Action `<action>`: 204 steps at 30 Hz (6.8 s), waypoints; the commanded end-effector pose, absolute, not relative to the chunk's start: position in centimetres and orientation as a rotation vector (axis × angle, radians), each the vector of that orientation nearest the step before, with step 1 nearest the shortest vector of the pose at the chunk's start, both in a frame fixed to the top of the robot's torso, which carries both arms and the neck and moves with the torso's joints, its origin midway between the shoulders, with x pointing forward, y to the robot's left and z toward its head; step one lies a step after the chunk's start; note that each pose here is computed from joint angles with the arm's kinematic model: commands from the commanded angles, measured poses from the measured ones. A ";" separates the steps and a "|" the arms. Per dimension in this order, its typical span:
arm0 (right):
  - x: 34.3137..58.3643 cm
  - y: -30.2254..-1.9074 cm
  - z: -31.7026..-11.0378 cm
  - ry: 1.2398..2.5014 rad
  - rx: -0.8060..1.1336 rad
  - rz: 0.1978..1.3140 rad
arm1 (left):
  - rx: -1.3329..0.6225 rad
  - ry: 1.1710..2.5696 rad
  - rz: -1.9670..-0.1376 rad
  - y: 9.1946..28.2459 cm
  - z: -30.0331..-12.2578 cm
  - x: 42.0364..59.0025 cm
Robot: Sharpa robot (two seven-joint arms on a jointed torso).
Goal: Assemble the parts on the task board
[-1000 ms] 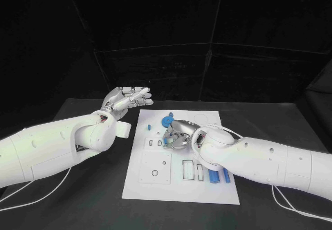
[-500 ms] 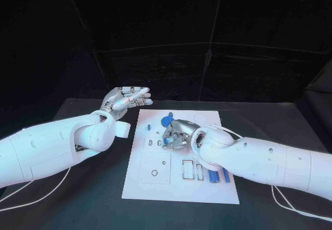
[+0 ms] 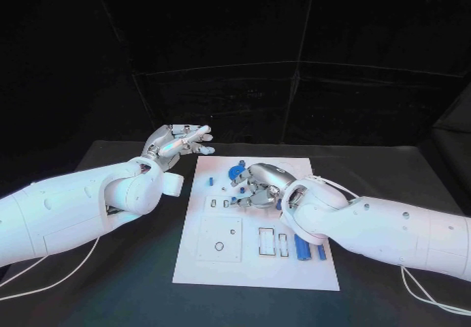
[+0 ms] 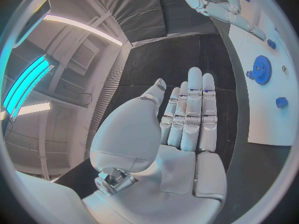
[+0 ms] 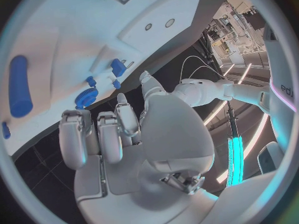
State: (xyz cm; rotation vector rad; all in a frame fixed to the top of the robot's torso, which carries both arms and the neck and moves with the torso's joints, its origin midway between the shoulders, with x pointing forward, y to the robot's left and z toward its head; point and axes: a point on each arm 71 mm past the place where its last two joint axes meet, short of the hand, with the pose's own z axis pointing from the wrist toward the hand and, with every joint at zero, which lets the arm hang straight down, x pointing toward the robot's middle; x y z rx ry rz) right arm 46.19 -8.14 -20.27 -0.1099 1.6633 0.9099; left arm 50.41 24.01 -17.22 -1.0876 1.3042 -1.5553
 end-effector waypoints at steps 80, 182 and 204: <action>52.1 -20.1 -11.5 1.570 0.323 1.035 | -0.045 2.435 -0.255 12.8 -19.7 53.0; 52.8 -20.2 -11.9 1.602 0.338 1.008 | -0.240 2.232 -0.448 16.8 -21.5 50.4; 52.9 -20.2 -12.0 1.603 0.337 1.008 | -0.177 2.288 -0.370 16.7 -21.9 50.4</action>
